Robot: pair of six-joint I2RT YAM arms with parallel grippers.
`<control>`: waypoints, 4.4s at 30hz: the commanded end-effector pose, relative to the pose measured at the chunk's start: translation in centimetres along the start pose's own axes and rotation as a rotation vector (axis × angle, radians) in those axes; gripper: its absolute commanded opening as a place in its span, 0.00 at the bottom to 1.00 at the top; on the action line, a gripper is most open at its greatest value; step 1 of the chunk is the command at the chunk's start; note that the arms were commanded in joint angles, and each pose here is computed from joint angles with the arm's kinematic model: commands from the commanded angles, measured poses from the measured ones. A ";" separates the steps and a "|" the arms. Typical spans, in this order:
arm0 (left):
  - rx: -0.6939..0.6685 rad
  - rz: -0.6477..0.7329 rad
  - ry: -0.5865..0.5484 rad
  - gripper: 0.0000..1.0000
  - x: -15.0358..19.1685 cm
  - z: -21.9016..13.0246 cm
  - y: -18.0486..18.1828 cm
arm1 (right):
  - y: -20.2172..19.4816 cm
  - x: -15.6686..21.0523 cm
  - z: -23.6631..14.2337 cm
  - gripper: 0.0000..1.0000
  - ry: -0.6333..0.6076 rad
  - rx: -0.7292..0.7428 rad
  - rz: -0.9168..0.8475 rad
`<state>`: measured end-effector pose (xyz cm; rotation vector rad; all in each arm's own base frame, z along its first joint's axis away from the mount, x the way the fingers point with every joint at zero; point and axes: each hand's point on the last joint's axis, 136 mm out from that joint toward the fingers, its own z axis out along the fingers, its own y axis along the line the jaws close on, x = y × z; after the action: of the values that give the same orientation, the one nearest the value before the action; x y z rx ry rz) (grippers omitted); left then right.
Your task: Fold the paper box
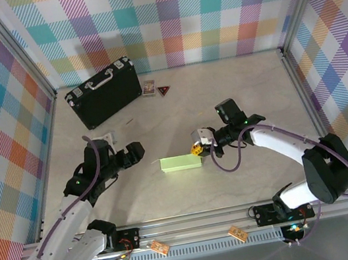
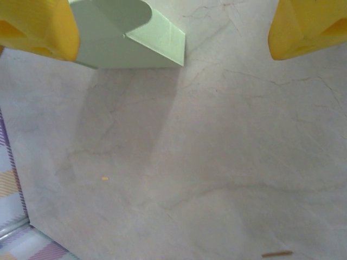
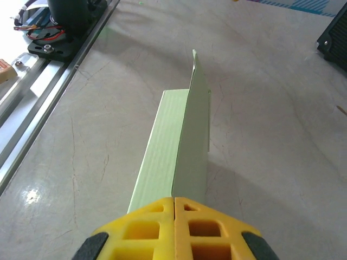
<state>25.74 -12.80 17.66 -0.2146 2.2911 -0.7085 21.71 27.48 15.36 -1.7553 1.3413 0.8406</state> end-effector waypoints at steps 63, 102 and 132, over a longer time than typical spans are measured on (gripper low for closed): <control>0.401 1.499 0.614 0.99 7.8 6.2 -8.7 | 1.1 1.8 1.6 0.01 0.021 -0.083 0.052; 0.289 1.554 0.728 0.42 10.2 8.5 -7.2 | 1.1 1.8 1.6 0.07 0.022 -0.079 0.069; 0.295 1.493 0.700 0.47 10.5 6.1 -8.2 | -3.5 -0.4 -6.3 0.70 -0.159 0.566 0.562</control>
<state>23.08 -26.21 11.73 1.9003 2.0611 -0.2371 23.97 24.37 17.68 -1.1704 1.6627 0.7565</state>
